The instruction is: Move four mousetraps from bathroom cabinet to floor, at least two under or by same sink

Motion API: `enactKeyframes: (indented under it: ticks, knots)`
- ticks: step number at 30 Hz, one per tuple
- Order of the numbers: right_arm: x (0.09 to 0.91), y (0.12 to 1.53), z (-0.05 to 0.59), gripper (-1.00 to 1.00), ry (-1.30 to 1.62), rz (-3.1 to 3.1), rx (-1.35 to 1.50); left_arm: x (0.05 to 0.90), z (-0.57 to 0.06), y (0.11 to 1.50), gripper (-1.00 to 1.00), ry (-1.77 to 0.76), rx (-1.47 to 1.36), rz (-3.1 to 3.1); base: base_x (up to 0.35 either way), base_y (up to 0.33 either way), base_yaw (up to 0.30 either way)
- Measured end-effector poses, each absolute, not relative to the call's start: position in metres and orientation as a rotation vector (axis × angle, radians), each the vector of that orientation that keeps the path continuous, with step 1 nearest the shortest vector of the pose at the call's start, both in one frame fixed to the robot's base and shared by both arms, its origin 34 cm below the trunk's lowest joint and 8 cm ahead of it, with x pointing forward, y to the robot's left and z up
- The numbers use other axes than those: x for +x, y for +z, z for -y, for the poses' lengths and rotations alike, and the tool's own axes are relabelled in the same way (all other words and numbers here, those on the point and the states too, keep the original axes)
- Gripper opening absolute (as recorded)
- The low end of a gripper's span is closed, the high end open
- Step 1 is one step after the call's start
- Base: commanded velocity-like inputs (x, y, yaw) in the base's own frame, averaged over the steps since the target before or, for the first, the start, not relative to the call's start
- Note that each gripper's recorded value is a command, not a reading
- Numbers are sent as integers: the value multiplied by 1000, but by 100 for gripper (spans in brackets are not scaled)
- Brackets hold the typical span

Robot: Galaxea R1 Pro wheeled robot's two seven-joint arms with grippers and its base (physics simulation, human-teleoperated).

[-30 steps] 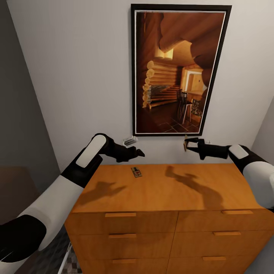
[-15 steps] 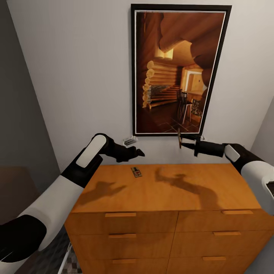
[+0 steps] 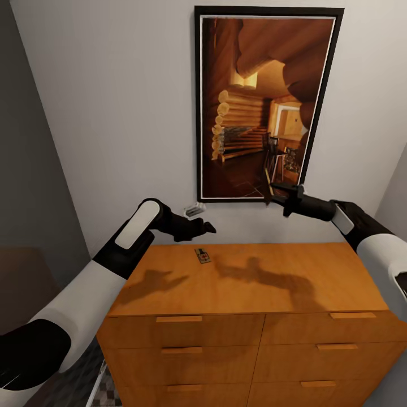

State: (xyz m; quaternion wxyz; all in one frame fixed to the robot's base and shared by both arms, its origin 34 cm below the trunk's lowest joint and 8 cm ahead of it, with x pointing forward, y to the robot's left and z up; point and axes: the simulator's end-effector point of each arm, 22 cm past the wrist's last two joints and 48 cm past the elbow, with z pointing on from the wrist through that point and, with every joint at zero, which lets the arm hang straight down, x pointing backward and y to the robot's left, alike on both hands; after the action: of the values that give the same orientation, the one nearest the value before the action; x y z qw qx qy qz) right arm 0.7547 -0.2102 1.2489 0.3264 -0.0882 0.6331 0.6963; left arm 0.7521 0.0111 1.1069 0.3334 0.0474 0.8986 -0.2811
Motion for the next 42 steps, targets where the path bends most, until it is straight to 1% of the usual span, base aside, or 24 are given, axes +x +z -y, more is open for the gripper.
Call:
enactKeyframes:
  ticks: [24, 42]
  knots:
    - [739, 1245, 193, -100, 1839, -1697, -338, 753, -14, 1104, 100, -727, 113, -2355, 0, 0, 0]
    - [738, 1243, 188, -100, 1842, -1710, -349, 753, -13, 1103, 100, -727, 113, -2358, 0, 0, 0]
